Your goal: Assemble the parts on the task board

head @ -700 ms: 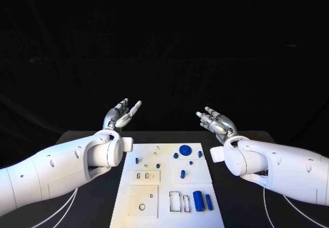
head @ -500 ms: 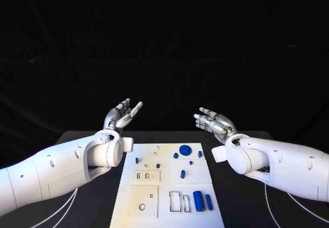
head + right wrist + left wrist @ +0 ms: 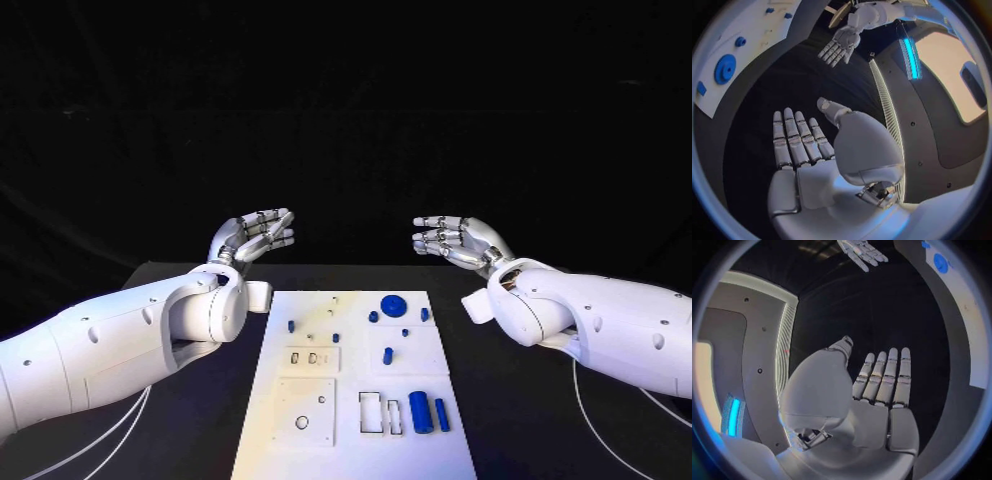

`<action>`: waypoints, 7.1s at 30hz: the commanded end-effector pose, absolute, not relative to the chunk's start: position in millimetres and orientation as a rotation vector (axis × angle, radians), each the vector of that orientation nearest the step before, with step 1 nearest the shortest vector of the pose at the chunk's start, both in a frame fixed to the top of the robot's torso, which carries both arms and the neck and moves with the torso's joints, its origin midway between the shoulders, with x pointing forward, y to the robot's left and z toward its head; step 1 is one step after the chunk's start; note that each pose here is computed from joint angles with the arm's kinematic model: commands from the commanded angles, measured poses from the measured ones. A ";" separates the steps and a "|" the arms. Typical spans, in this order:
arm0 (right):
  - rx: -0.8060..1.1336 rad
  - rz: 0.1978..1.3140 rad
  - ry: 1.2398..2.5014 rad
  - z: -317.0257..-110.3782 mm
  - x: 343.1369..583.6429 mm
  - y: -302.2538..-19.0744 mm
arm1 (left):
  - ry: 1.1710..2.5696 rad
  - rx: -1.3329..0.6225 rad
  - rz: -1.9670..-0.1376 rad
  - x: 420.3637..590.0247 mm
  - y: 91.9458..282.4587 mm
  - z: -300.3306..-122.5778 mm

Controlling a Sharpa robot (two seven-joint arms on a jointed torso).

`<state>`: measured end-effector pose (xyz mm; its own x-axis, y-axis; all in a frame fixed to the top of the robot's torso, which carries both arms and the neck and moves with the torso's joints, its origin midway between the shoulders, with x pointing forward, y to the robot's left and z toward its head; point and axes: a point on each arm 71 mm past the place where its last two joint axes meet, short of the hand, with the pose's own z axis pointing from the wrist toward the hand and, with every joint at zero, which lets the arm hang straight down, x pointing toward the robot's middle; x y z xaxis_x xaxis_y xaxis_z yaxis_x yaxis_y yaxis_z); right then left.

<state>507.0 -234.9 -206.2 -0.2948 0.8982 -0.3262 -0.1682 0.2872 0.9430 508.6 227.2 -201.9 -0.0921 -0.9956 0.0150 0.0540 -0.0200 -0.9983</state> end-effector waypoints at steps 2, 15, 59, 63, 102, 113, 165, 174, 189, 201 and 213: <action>0.537 1.196 1.505 -200.6 507.5 -231.7 | 1.299 -1.095 -1.408 504.0 220.3 -199.1; 0.062 0.980 1.690 -189.8 508.3 -212.9 | 1.341 -1.066 -1.500 481.9 217.9 -182.7; -0.499 0.547 1.716 -200.2 508.6 -159.7 | 1.395 -1.024 -1.589 463.3 202.7 -158.2; -0.502 0.549 1.724 -202.9 508.5 -158.2 | 1.399 -1.026 -1.586 463.4 203.4 -158.0; -0.493 0.534 1.743 -213.2 509.5 -153.8 | 1.400 -1.021 -1.589 464.0 204.8 -153.7; -0.480 0.549 1.689 -210.3 507.7 -151.8 | 1.404 -1.023 -1.591 464.0 204.7 -153.7; -0.338 0.614 1.550 -200.7 531.6 -102.4 | 1.400 -1.006 -1.612 465.3 199.8 -145.8; -0.349 0.619 1.563 -202.7 531.3 -99.1 | 1.400 -1.005 -1.613 465.5 199.5 -145.1; -0.349 0.618 1.569 -204.9 531.4 -99.1 | 1.401 -1.006 -1.609 466.2 200.8 -144.8; -0.319 0.623 1.540 -201.3 527.4 -111.1 | 1.400 -1.009 -1.602 467.4 203.2 -144.9; -0.086 0.652 1.574 -180.7 512.1 -190.7 | 1.398 -1.018 -1.597 468.6 207.9 -145.7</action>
<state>513.2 -191.3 -181.1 -0.0961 0.2743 -0.9568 -0.4506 0.8451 0.2876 468.7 209.0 -147.2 -0.3693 -0.9267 0.0693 0.0420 -0.0911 -0.9950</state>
